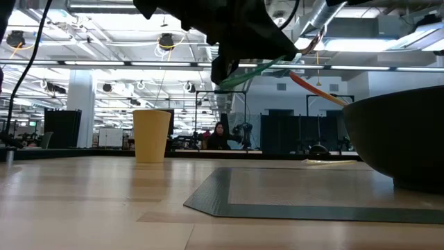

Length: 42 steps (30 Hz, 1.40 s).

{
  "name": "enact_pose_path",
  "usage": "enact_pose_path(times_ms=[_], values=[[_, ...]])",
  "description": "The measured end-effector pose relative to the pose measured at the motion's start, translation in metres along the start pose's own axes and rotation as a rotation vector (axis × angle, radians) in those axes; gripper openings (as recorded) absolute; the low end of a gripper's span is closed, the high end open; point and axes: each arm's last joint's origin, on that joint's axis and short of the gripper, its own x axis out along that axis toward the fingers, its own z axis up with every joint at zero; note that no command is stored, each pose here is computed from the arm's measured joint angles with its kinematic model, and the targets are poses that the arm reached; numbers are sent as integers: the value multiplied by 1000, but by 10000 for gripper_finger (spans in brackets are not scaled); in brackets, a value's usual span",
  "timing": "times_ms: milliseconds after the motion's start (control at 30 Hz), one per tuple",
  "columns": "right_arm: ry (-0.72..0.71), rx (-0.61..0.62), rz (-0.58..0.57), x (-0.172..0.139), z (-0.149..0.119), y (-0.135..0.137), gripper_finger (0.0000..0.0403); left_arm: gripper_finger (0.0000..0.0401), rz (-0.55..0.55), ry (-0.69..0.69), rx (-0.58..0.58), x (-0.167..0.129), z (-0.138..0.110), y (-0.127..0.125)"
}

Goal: Pick & Place Utensil
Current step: Put the gold green spoon into the black bowl on the table placemat

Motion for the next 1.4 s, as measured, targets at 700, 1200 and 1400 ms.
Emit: enact_pose_path(times_ms=[700, 1200, 1400], values=[[-51, -156, 159, 13, -3, -17, 119, 16, -186, 86, 31, -1, -1, -6], [-55, -142, 196, 16, -5, -22, 34, 18, -261, 102, 19, -1, 10, 5], [-48, -145, 213, 15, -6, -21, 5, 38, -249, 77, 10, -1, 13, 7]])
